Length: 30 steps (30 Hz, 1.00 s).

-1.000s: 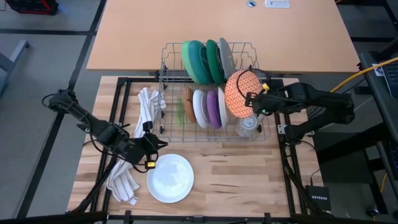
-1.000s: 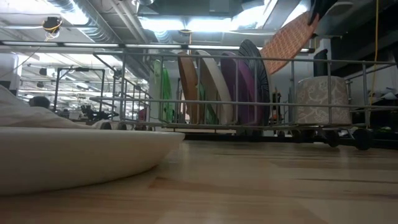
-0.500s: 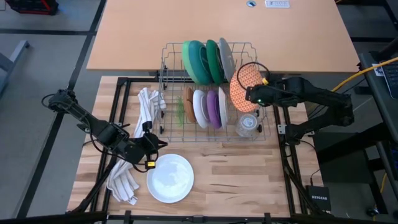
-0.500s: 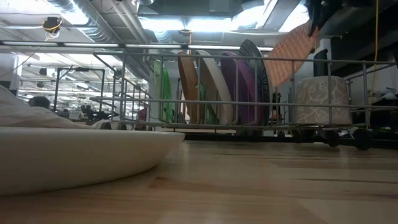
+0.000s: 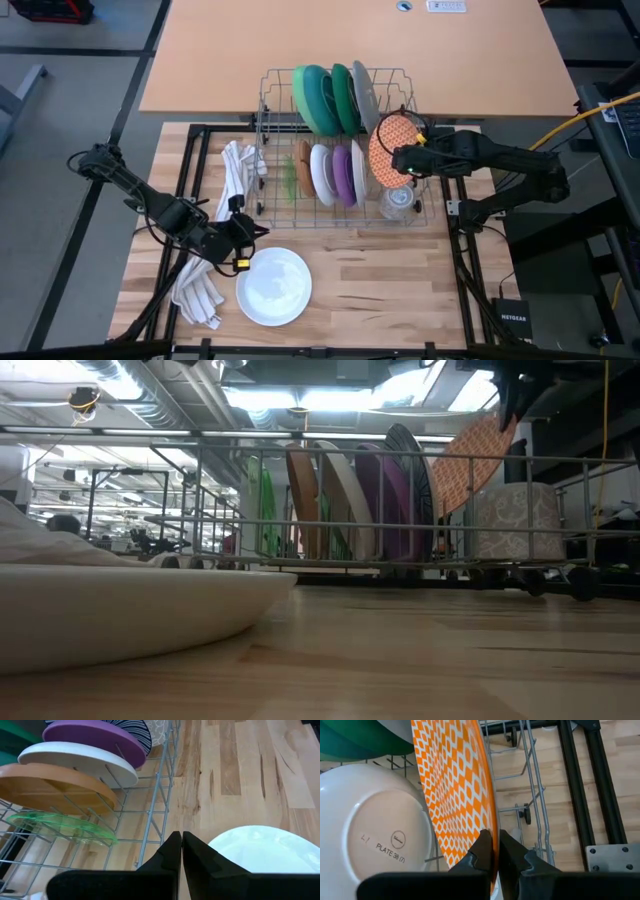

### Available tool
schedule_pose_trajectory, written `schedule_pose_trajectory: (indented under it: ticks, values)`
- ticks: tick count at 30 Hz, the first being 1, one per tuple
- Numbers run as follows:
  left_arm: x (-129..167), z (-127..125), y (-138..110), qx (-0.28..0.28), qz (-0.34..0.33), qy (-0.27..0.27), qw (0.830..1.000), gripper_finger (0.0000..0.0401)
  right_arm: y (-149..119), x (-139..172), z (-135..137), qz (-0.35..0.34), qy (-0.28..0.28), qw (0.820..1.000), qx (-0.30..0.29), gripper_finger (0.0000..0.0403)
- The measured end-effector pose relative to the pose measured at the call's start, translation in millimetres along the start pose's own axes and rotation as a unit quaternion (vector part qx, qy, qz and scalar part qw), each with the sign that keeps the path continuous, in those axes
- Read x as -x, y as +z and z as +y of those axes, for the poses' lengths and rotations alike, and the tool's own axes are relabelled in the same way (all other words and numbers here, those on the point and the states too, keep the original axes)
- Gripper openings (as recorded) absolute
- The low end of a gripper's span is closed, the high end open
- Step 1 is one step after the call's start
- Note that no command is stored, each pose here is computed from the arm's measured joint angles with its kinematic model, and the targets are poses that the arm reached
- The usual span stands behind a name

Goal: Sort dishes
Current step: Put the orange plate into the dish rack

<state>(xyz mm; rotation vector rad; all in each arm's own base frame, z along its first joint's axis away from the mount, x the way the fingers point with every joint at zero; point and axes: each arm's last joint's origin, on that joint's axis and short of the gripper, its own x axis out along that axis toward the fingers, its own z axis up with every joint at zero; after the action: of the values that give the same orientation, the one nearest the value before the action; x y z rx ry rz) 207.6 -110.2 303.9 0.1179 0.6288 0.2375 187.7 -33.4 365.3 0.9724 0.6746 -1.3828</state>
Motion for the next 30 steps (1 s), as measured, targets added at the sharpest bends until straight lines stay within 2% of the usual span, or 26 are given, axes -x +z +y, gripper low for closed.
schedule_pose_trajectory:
  ticks: [11,19,24,30]
  values:
    - [-10.9,-7.7,-3.2,-0.017,0.016,0.007,1.0,0.0008,-7.9,0.4,2.8,0.008,-0.002,1.0,-0.009,0.0012]
    - [-45.6,-16.0,-10.3,-0.082,0.063,0.04,0.994,0.0008,-20.6,4.0,5.5,0.003,0.004,1.0,-0.003,0.0012]
    - [-69.3,-13.8,-14.8,-0.099,0.095,0.065,0.988,0.0008,-26.1,4.9,7.4,0.001,0.007,1.0,-0.005,0.0012]
    - [-88.5,-11.8,-14.1,-0.108,0.099,0.077,0.986,0.0008,-33.3,5.2,10.3,0.002,0.008,1.0,-0.006,0.0012]
